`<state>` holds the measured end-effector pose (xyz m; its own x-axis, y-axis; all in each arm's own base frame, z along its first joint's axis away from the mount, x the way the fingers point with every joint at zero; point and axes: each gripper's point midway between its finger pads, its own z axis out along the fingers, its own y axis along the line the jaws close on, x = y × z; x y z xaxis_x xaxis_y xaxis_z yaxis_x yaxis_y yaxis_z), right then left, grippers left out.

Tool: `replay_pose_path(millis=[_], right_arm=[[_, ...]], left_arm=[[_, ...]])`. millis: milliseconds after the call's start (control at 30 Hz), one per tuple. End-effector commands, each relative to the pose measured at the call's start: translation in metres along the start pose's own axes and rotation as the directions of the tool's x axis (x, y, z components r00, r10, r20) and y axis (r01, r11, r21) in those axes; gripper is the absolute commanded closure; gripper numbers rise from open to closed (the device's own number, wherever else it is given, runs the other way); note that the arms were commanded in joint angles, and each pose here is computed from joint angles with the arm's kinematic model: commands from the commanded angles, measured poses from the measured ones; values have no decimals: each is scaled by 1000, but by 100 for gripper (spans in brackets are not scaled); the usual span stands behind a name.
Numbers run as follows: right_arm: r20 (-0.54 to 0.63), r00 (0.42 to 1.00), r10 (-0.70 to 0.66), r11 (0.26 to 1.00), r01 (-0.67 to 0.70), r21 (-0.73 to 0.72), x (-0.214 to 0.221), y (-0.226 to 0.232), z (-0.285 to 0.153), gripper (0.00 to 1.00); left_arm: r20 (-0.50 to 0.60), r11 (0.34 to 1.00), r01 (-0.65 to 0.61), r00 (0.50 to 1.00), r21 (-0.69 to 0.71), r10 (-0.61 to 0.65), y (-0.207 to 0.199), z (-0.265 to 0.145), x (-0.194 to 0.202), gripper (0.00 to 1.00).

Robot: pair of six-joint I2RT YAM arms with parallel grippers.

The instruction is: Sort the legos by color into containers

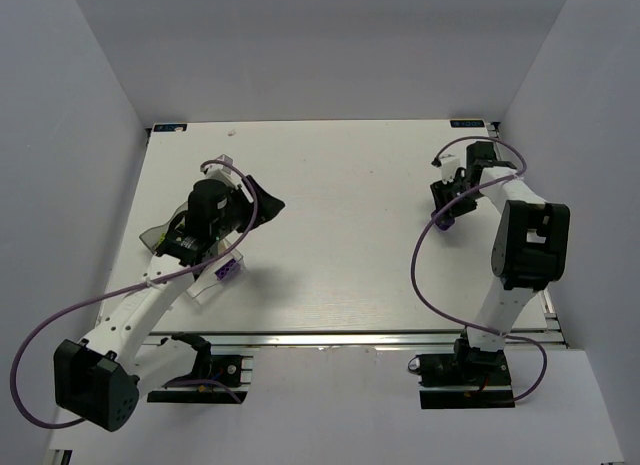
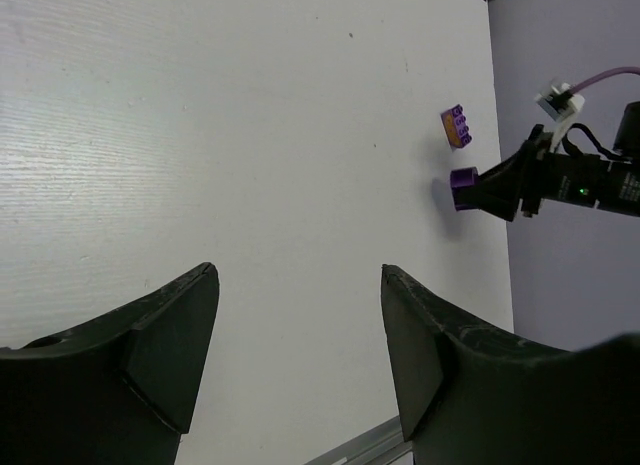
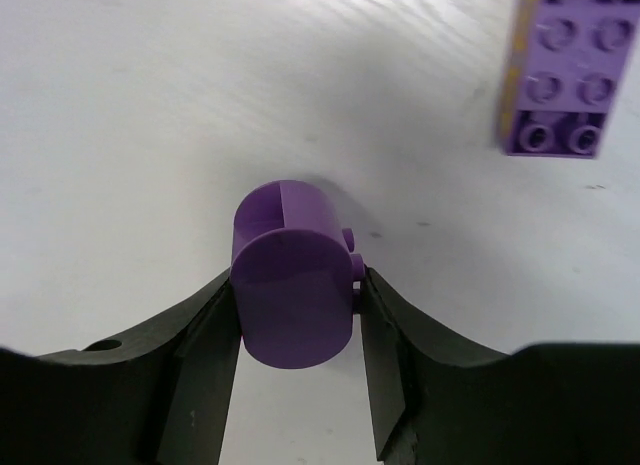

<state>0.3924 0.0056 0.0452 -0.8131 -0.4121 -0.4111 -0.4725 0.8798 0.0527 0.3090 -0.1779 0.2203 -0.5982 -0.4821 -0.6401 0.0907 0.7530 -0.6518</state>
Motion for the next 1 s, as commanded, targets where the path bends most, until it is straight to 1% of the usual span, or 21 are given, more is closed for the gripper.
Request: replay_pose_path(millis=[0, 100, 133, 167, 233, 267, 333, 367, 433, 467, 500, 533, 567, 600, 633, 700, 733, 767, 800, 867, 967], right_arm=[[153, 984, -93, 973, 122, -195, -23, 50, -37, 98], [255, 954, -156, 922, 234, -310, -34, 90, -52, 100], [294, 939, -179, 886, 284, -366, -38, 113, -57, 100], [329, 918, -224, 854, 347, -387, -41, 133, -62, 100], [370, 892, -259, 811, 409, -419, -46, 159, -66, 100], [398, 869, -294, 763, 464, -450, -49, 186, -68, 100], [439, 840, -317, 722, 515, -463, -57, 212, -72, 100], [455, 820, -347, 683, 553, -477, -59, 236, -73, 100], [464, 816, -345, 654, 563, -505, -68, 260, -75, 100], [482, 796, -367, 617, 596, -515, -72, 283, -76, 100], [469, 807, -359, 607, 583, -540, -73, 295, -73, 100], [494, 789, -365, 582, 607, -541, -83, 308, -79, 100], [503, 772, -389, 537, 634, -557, -81, 331, -81, 100], [494, 774, -396, 519, 632, -575, -82, 342, -75, 100], [518, 756, -400, 480, 654, -584, -89, 364, -84, 100], [524, 756, -392, 444, 654, -612, -96, 386, -80, 100], [516, 773, -369, 434, 634, -640, -100, 397, -82, 100], [547, 755, -362, 407, 656, -636, -111, 413, -91, 100], [536, 766, -355, 398, 642, -655, -114, 422, -82, 100], [546, 766, -339, 362, 642, -676, -122, 449, -91, 100], [547, 771, -327, 315, 634, -706, -124, 485, -84, 100]], left_arm=[[86, 999, -46, 995, 3, 46, -12, -14, -27, 25], [100, 998, -59, 993, -1, 59, -13, -19, -32, 25], [107, 998, -60, 992, -5, 60, -13, -19, -33, 25], [113, 998, -62, 992, -5, 62, -13, -21, -34, 25], [125, 998, -62, 990, -8, 62, -14, -24, -37, 25], [131, 998, -62, 989, -5, 63, -14, -25, -38, 24], [146, 998, -63, 987, -7, 63, -16, -29, -41, 24], [154, 998, -64, 986, -10, 64, -16, -30, -43, 24], [162, 998, -66, 985, -4, 66, -19, -35, -46, 24], [167, 998, -67, 984, 0, 66, -20, -37, -47, 24], [188, 998, -64, 980, -11, 65, -20, -39, -52, 24], [208, 998, -64, 976, -7, 64, -22, -43, -57, 24], [222, 998, -64, 973, -7, 64, -24, -45, -60, 24], [236, 998, -65, 970, -1, 63, -26, -48, -64, 24], [262, 997, -72, 963, 13, 66, -32, -56, -70, 24], [298, 997, -73, 952, 16, 65, -35, -65, -78, 24], [320, 997, -77, 945, 22, 66, -39, -71, -84, 24], [347, 996, -80, 936, 34, 63, -43, -80, -89, 24], [370, 996, -78, 927, 33, 60, -45, -86, -93, 24], [419, 995, -81, 906, 55, 51, -53, -102, -104, 24], [471, 995, -79, 881, 67, 38, -59, -120, -115, 23]])
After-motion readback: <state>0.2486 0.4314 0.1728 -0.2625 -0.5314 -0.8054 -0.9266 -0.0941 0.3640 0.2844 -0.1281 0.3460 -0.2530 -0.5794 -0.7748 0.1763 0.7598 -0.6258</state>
